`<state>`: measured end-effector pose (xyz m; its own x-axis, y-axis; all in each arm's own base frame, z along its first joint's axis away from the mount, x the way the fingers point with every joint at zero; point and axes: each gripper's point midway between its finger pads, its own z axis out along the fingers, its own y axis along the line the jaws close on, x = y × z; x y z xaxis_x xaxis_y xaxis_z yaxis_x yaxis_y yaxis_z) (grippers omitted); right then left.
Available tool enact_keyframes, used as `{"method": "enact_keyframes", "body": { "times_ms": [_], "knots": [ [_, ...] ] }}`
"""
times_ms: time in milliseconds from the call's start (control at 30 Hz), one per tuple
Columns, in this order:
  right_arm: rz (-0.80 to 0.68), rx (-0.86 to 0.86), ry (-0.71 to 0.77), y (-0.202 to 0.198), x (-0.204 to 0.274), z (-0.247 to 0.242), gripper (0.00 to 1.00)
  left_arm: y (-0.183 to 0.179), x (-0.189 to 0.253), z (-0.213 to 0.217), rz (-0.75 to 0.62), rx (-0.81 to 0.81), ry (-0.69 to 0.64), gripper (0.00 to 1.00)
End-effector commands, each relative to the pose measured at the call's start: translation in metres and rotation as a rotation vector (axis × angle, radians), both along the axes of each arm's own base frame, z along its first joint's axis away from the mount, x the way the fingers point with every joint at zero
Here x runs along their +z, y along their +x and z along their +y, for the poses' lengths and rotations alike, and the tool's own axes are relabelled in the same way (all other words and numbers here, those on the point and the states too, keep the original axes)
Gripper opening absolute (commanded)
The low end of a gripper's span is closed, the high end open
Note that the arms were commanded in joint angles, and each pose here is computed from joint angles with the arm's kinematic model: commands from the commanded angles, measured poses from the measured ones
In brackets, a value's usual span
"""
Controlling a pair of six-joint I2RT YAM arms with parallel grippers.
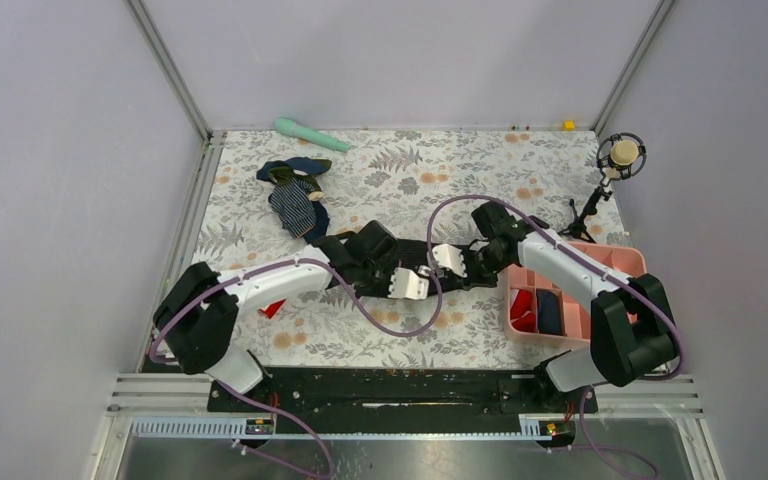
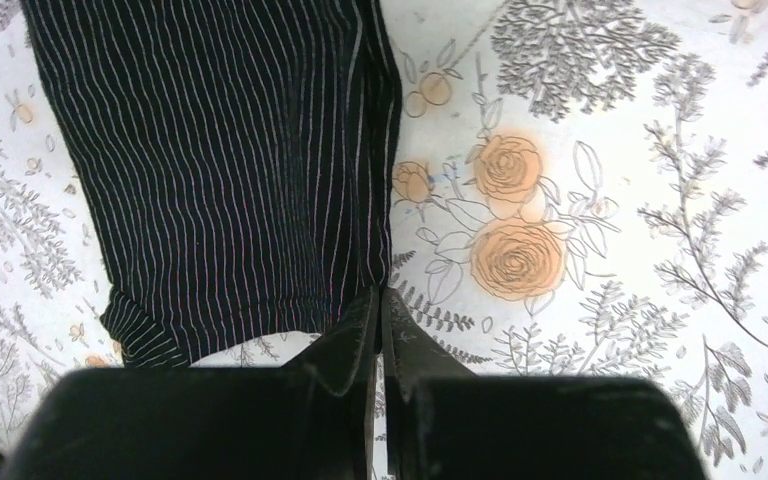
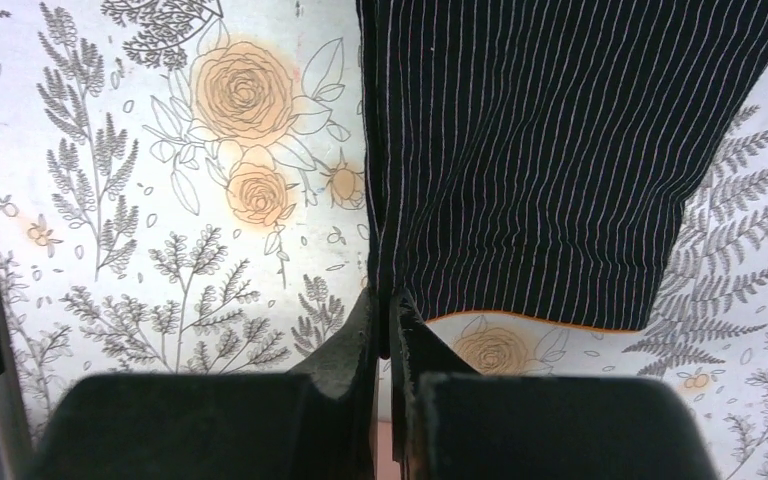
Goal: Roll the underwear
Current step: Fold the underwear at the center of the board.
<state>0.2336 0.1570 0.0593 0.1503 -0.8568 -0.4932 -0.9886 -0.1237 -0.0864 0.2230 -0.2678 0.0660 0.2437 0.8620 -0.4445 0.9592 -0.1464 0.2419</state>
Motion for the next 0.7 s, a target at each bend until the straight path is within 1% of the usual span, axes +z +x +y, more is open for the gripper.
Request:
{"method": "enact_keyframes", "body": {
  "times_ms": [0, 133, 233, 367, 600, 667],
  "knots": [
    [0.059, -0.022, 0.006, -0.012, 0.017, 0.0, 0.0, -0.011, 0.016, -0.005, 0.066, -0.149, -0.036, 0.0],
    [0.115, -0.039, -0.006, -0.017, 0.02, 0.0, 0.0, -0.014, 0.018, -0.005, 0.136, -0.203, -0.035, 0.0],
    [0.145, -0.048, -0.011, -0.014, 0.025, 0.003, 0.0, -0.007, 0.024, -0.006, 0.142, -0.22, -0.04, 0.0],
    [0.207, -0.059, -0.045, -0.009, 0.025, 0.004, 0.0, 0.021, 0.03, -0.004, 0.123, -0.213, -0.04, 0.0],
    [0.274, -0.112, -0.055, 0.018, 0.032, 0.007, 0.0, 0.067, 0.031, -0.001, 0.124, -0.198, -0.047, 0.0],
    [0.312, -0.118, -0.059, 0.026, 0.032, 0.008, 0.0, 0.079, 0.032, -0.001, 0.115, -0.194, -0.053, 0.0]
  ]
}}
